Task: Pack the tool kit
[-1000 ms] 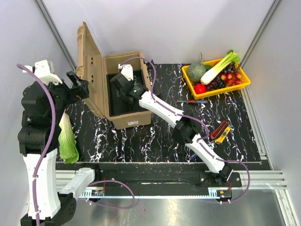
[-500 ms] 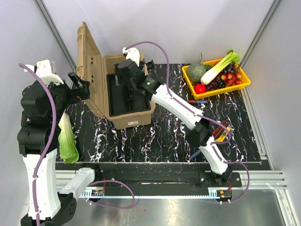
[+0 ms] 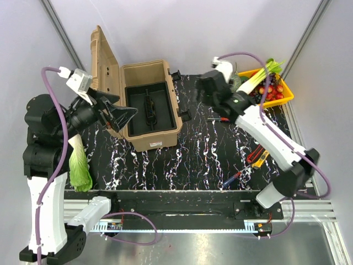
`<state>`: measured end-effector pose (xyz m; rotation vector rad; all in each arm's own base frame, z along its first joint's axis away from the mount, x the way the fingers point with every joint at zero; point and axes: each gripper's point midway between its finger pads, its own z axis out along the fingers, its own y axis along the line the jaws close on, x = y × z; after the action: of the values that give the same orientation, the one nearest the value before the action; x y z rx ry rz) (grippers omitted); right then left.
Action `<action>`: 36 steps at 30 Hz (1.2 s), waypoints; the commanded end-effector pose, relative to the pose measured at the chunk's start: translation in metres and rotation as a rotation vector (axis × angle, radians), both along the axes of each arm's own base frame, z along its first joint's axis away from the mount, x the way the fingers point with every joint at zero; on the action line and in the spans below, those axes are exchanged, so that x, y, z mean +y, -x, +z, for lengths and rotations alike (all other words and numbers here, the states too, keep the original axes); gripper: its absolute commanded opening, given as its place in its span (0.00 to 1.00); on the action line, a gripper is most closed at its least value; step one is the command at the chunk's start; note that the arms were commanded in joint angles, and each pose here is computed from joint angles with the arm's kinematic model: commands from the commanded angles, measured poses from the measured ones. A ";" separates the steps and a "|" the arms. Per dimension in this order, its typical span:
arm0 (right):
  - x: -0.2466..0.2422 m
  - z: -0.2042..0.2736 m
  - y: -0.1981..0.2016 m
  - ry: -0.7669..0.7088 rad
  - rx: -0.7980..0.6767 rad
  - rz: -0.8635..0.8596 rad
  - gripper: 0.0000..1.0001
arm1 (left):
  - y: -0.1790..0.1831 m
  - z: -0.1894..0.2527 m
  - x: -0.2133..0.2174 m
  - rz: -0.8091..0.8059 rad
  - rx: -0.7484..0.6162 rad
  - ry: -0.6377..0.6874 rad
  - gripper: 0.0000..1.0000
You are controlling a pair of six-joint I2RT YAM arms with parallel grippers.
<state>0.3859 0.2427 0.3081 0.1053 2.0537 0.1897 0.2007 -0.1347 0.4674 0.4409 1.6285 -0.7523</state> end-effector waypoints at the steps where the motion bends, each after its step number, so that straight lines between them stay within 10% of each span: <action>1: -0.072 -0.025 0.026 -0.038 0.086 -0.208 0.88 | -0.001 0.006 -0.031 -0.193 0.005 0.082 0.99; 13: -0.143 -0.192 0.146 -0.124 0.594 -0.523 0.91 | -0.024 -0.064 -0.091 -0.232 0.125 -0.057 0.99; 36: -0.151 -0.288 0.224 -0.341 0.797 -0.805 0.77 | -0.038 -0.110 -0.073 -0.056 0.224 -0.165 0.99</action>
<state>0.1624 0.0868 0.0271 1.2251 2.5977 -0.0803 0.2430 -0.2134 0.3509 0.5232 1.9374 -0.7612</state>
